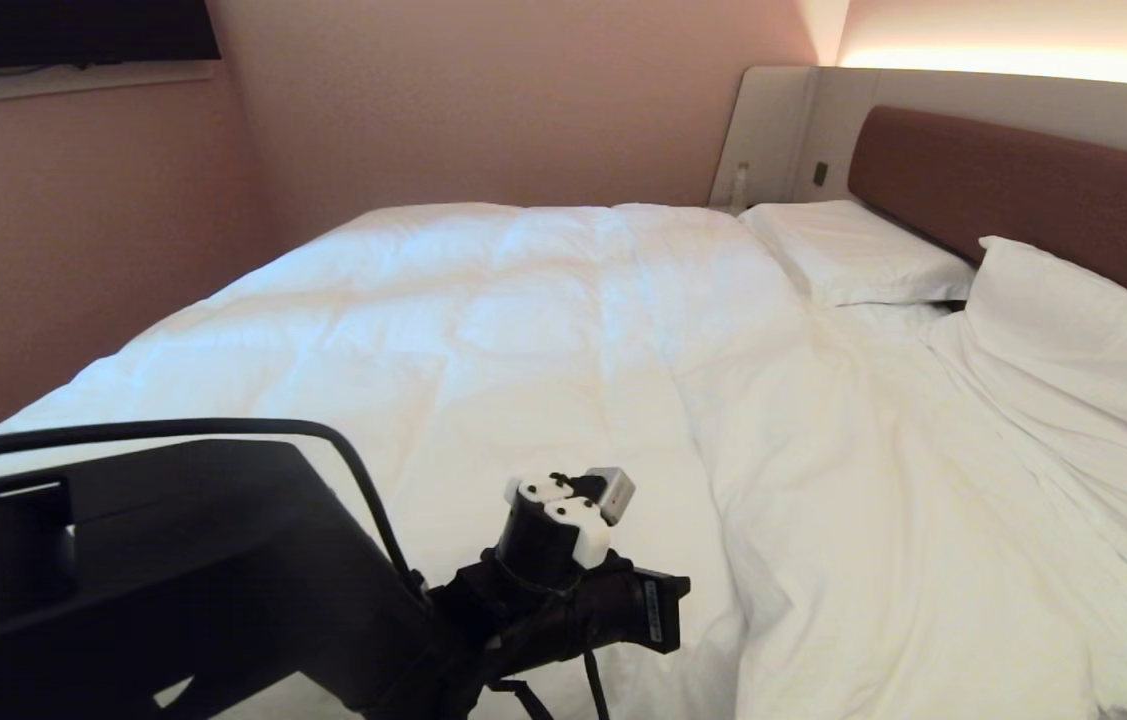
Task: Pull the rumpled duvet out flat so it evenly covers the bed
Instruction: Flatten the corners of the folded blanket
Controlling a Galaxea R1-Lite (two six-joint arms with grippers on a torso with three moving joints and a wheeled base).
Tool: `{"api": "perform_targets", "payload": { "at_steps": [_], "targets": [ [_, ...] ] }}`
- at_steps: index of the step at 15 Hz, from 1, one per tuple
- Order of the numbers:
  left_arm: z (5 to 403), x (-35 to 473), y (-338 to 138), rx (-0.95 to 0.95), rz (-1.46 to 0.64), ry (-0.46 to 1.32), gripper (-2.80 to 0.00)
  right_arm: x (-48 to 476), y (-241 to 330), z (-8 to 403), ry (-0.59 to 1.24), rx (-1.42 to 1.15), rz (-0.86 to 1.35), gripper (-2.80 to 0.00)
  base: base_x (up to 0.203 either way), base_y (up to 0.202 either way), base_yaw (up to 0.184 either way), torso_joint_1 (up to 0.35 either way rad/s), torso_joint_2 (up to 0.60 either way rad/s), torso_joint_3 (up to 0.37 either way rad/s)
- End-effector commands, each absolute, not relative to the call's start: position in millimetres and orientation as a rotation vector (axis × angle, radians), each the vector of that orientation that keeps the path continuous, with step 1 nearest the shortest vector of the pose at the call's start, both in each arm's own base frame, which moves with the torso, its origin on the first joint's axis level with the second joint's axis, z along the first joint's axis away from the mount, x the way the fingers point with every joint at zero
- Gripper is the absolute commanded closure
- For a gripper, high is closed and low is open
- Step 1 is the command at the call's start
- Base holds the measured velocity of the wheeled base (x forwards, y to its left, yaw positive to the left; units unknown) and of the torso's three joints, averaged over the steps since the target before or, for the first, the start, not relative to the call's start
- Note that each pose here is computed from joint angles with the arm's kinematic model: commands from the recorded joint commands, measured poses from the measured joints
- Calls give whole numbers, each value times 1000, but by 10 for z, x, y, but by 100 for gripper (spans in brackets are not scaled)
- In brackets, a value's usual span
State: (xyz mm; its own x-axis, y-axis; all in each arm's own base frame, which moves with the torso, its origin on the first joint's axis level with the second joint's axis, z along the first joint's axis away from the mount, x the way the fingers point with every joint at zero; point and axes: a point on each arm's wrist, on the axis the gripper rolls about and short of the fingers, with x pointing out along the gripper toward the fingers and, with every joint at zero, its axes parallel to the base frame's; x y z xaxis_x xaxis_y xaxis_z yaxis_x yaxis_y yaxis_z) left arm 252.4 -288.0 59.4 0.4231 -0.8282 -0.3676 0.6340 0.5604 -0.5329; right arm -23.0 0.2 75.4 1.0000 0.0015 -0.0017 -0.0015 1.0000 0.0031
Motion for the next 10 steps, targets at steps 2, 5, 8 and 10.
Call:
{"api": "perform_targets", "payload": {
  "at_steps": [2, 5, 8, 10],
  "targets": [
    [545, 2569, -2968, -330, -935, 671, 0, -229, 2, 754, 3, 3, 2, 0, 0, 0, 0, 0, 0, 0],
    [478, 2642, -3121, -311, -927, 716, 0, -229, 2, 754, 3, 3, 2, 0, 0, 0, 0, 0, 0, 0],
    [416, 2653, -3337, -290, -914, 728, 0, -229, 1, 754, 3, 3, 3, 0, 0, 0, 0, 0, 0, 0],
    [417, 2633, -3448, -278, -920, 740, 0, -230, 2, 756, 2, 3, 3, 0, 0, 0, 0, 0, 0, 0]
  ]
}}
